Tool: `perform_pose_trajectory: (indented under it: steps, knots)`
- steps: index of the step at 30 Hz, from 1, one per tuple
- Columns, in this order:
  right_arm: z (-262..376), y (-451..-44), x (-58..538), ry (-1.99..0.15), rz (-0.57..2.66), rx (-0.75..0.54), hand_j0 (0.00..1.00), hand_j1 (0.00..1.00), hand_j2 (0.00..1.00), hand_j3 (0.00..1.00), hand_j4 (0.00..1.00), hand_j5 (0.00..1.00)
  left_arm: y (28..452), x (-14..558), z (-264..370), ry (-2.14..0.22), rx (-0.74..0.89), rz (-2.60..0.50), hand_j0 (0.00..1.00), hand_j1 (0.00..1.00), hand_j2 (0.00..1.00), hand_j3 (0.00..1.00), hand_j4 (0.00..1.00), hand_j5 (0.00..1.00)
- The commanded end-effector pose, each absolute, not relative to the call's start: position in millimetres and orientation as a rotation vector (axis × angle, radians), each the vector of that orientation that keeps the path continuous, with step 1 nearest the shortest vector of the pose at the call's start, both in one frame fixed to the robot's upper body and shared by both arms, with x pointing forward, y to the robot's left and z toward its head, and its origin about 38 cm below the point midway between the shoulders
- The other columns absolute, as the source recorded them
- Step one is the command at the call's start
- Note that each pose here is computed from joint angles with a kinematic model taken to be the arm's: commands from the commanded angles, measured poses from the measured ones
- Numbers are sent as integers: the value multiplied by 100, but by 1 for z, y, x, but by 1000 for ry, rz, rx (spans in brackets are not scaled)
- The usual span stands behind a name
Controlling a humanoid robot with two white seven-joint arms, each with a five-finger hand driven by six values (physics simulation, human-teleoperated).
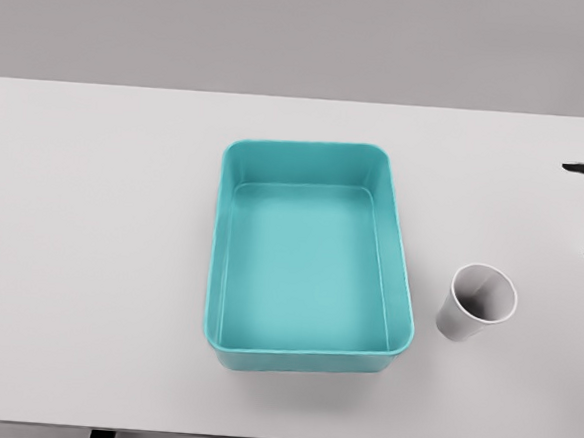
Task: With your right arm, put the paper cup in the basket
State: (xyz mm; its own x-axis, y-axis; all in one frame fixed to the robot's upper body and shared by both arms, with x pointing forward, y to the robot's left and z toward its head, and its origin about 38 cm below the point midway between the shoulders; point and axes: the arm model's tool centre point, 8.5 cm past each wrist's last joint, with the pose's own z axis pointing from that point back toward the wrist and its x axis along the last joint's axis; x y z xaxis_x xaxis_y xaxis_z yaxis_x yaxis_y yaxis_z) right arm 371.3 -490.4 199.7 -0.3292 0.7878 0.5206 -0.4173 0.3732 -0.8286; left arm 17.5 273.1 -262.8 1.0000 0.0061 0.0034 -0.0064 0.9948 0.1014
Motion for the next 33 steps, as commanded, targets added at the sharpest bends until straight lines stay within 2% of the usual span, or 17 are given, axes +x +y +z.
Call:
perform_pose_trajectory:
  steps: [1,5,14,19,22,27,33]
  knots:
    - [216,-503,371,-1492,1137,-348,100,100,100,100,100,100,273,17,-263,-2,101,6,100,100,100,100,100,100]
    - [185,-505,353,-1447,1045,-269,100,100,100,100,100,100,273,18,-263,-3,101,6,100,100,100,100,100,100]
    - [141,-467,334,-1431,1017,-98,100,100,100,100,100,100,273,18,-263,-3,101,6,100,100,100,100,100,100]
    - [143,-476,323,-1391,1036,-108,100,100,100,100,100,100,273,17,-263,-2,101,6,100,100,100,100,100,100]
    - [140,-466,316,-1389,1045,-67,100,100,100,100,100,100,273,18,-263,-3,101,6,100,100,100,100,100,100]
    - [146,-456,324,-1434,1038,-52,100,100,100,100,100,100,273,17,-263,-2,101,6,100,100,100,100,100,100]
    - [184,-448,351,-1543,1064,-88,100,100,100,100,100,100,273,18,-263,-3,101,6,100,100,100,100,100,100]
